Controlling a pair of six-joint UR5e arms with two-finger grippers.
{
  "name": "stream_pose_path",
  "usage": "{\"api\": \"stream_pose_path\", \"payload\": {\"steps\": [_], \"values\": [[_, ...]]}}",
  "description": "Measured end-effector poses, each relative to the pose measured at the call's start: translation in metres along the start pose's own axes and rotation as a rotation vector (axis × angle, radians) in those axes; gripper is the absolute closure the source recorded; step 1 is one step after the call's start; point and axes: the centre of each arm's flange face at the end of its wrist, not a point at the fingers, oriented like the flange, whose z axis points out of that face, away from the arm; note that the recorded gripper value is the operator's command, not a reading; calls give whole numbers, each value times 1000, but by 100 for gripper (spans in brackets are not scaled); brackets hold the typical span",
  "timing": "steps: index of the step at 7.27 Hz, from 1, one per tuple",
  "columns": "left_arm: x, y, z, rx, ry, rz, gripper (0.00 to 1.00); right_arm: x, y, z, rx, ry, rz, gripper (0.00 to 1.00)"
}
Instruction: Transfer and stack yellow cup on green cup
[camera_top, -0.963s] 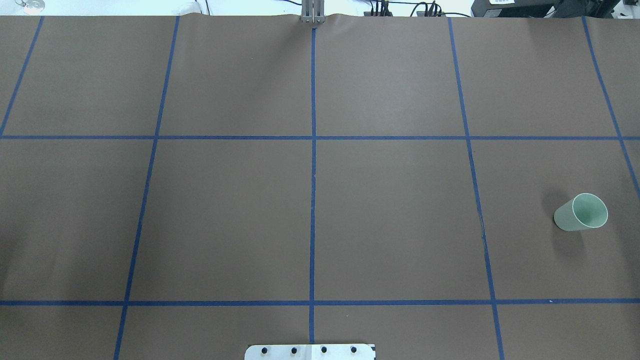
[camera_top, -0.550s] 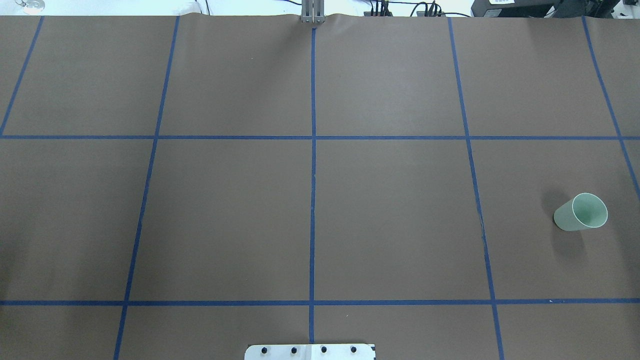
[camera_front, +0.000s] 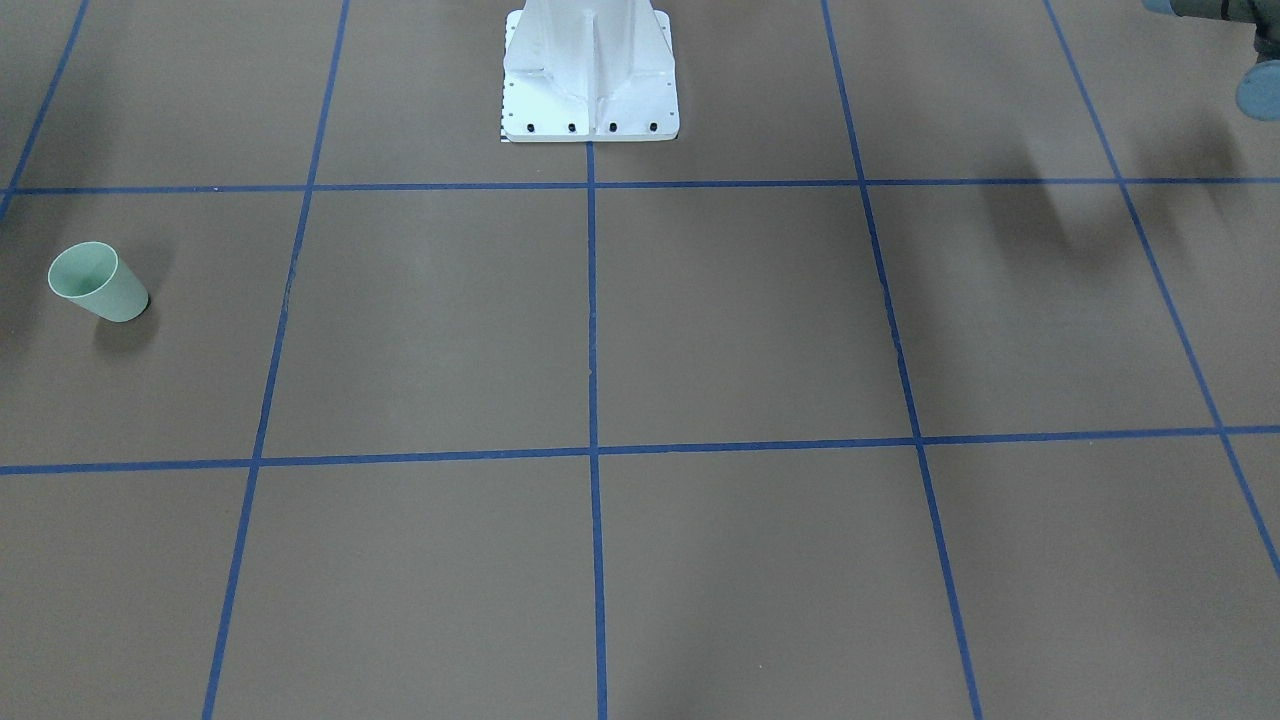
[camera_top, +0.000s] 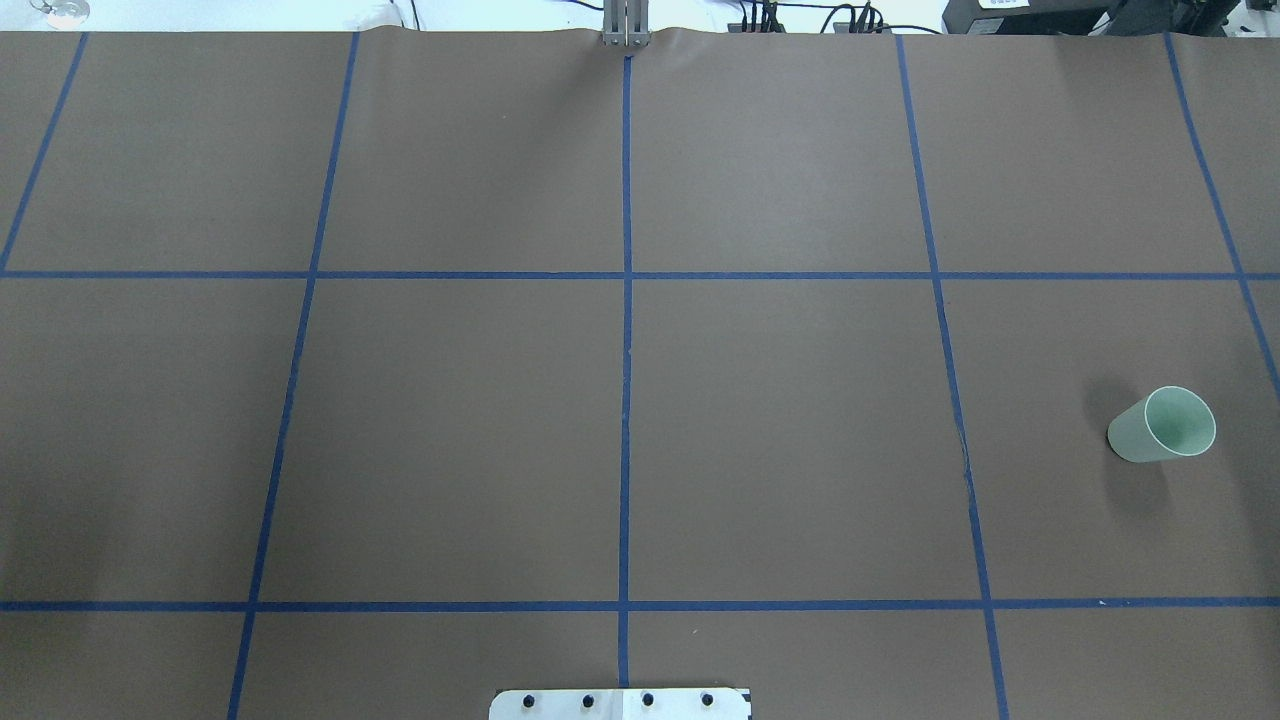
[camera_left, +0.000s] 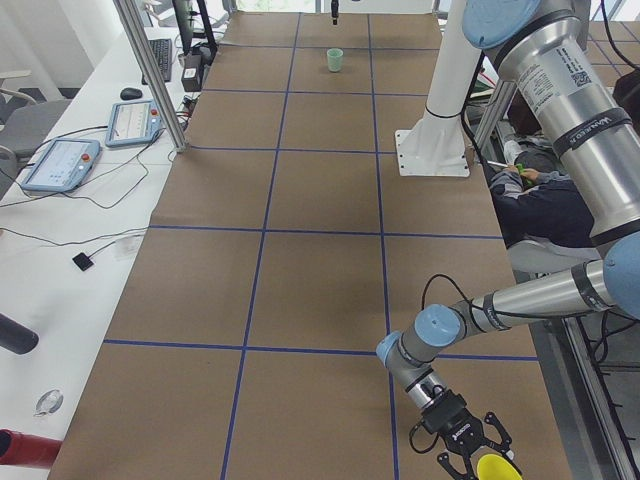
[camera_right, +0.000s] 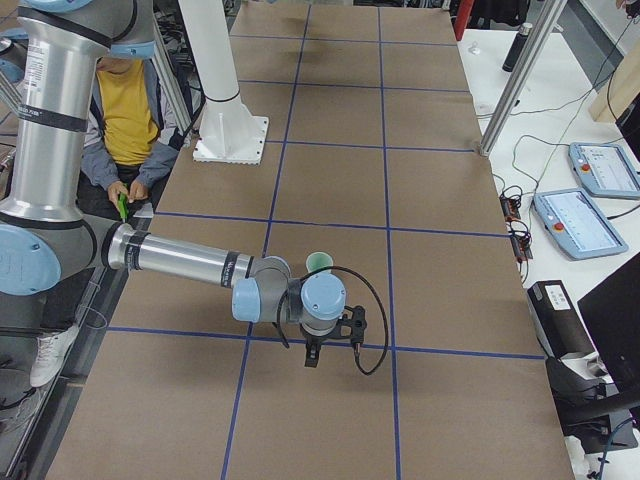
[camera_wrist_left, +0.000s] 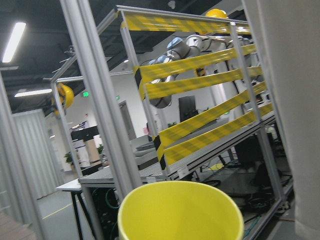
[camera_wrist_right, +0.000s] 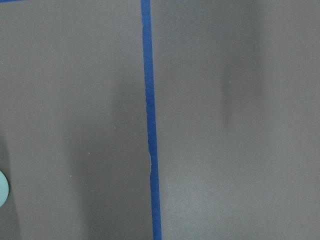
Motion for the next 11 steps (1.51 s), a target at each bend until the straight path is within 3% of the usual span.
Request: {"api": "stream_pose_path", "payload": {"steps": [3,5,6,7,9,11], "values": [[36,-51,-16,49,340,77,75,-1,-3,-1,2,0,-2,0],[58,-89,-47,42,600,127,75,-1,-3,0,2,0,-1,0],[65,-105,-72,46,756,147,76,-1,-3,0,1,0,0,0],[73,-119,-106,59,907,155,86,-1,-3,0,1,0,0,0],[91,-140,-184,79,1122,144,91,-2,-3,-1,3,-1,-2,0],[97,-155,-255,52,1332,149,92,-2,-3,-1,3,-1,-1,0]]}}
